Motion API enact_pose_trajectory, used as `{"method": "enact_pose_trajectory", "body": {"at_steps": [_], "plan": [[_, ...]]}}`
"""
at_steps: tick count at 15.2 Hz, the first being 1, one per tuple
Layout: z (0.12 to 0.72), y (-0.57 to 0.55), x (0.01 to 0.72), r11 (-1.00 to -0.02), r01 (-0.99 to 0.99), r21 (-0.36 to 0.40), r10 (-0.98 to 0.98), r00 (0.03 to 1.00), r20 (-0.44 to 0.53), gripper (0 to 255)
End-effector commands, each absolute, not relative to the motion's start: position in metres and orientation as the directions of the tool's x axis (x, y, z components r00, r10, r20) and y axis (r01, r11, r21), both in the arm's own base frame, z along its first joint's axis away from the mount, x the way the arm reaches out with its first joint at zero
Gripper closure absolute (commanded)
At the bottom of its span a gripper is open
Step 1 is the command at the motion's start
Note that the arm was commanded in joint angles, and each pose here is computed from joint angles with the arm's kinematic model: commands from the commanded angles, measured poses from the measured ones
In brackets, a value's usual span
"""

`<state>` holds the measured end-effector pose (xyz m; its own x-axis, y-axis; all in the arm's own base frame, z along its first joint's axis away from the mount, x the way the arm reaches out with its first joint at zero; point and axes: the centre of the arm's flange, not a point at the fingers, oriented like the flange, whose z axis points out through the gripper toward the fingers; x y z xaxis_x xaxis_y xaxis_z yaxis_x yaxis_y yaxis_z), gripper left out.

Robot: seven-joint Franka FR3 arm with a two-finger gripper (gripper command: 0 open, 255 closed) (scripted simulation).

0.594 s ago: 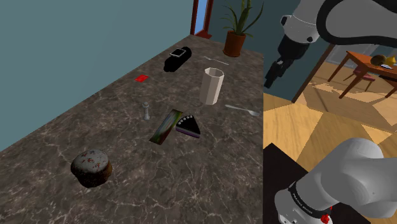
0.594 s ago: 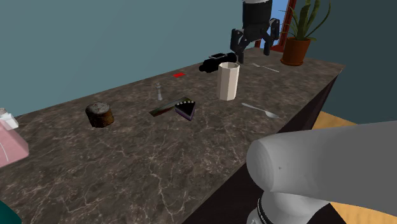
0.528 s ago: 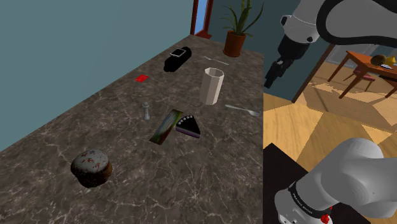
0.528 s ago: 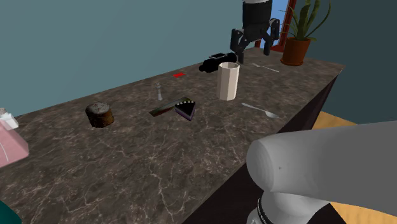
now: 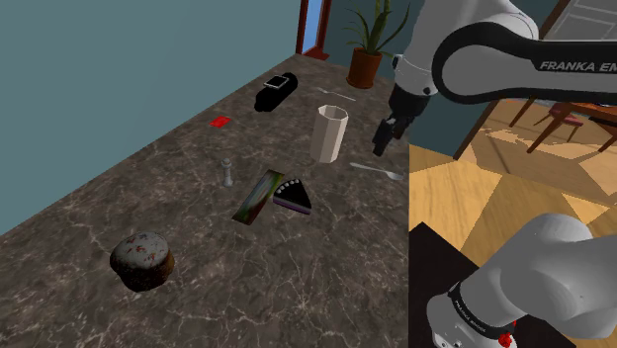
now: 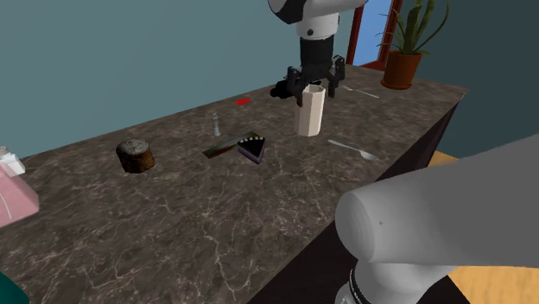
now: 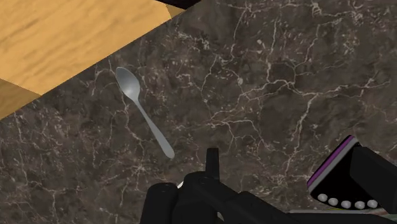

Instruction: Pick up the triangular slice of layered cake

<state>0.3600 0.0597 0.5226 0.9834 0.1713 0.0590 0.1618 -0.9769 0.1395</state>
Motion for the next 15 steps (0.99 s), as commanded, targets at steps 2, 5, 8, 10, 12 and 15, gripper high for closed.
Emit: {"method": "enact_pose_trajectory", "body": {"at_steps": [2, 5, 8, 10, 12, 15], "plan": [[0.494, 0.077, 0.375, -0.978, 0.171, 0.12, 0.178, 0.983, 0.054, 0], [0.466, 0.097, 0.392, -0.979, 0.18, 0.1, 0.185, 0.982, 0.048, 0], [0.439, 0.117, 0.409, -0.979, 0.189, 0.081, 0.192, 0.98, 0.041, 0], [0.42, 0.131, 0.42, -0.979, 0.195, 0.068, 0.197, 0.98, 0.037, 0], [0.402, 0.145, 0.431, -0.978, 0.2, 0.055, 0.202, 0.979, 0.033, 0], [0.374, 0.167, 0.446, -0.977, 0.209, 0.036, 0.21, 0.977, 0.027, 0]]}}
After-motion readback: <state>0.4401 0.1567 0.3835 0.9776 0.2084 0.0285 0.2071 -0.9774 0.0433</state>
